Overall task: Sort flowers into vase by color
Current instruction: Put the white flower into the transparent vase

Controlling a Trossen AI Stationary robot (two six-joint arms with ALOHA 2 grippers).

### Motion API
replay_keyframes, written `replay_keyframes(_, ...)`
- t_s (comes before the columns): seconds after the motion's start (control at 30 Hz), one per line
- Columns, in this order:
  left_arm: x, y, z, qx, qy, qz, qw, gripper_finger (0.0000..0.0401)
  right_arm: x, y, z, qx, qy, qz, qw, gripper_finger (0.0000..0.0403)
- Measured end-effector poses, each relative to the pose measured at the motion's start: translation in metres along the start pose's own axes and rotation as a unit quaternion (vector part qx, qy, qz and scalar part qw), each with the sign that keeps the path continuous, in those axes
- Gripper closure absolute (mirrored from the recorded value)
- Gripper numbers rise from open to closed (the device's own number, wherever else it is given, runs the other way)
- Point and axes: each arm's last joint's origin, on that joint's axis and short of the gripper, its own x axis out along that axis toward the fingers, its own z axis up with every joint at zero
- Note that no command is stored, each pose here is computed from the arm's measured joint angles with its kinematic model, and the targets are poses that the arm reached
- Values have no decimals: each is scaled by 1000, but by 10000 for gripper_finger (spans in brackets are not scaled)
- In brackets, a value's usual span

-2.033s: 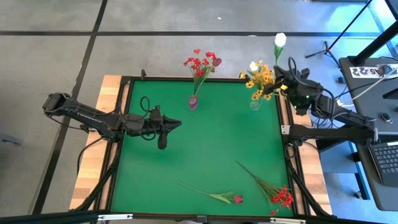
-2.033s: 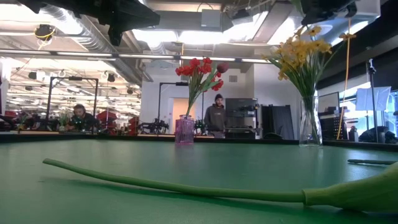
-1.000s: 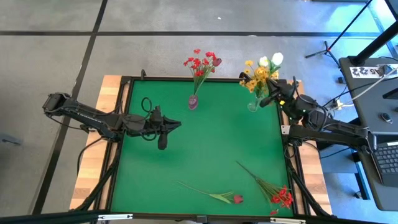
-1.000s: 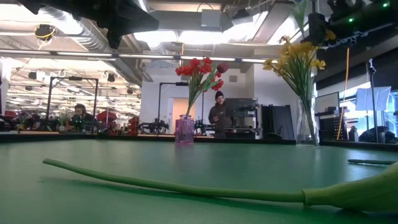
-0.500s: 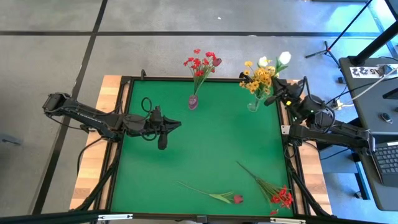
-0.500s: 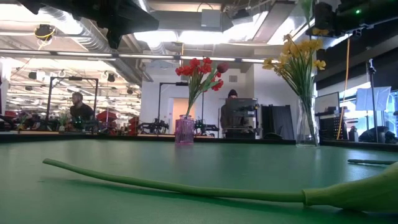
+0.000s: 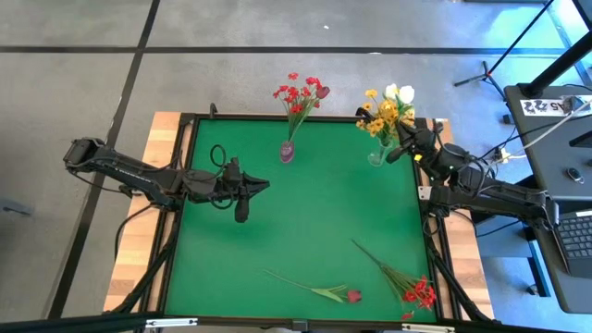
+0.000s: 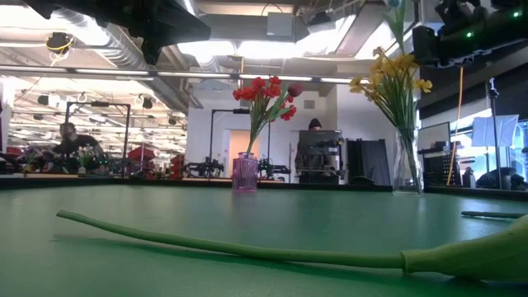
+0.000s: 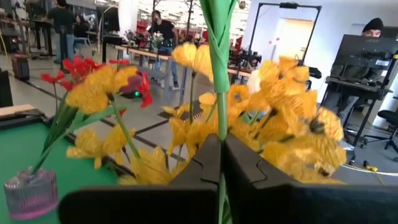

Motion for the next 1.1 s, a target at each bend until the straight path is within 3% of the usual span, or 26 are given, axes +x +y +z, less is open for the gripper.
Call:
replay_keyframes(0.37,0,0,0,0,0,0,1000,374,-2,1,-19,-1,84,-17,996,398)
replay_keyframes(0.6,0,0,0,0,0,0,1000,374,-2,2,-24,18,102,-3,995,384)
replay_keyframes(1.1,0,0,-1,2,3,1,1000,374,-5,4,-33,46,147,29,988,242)
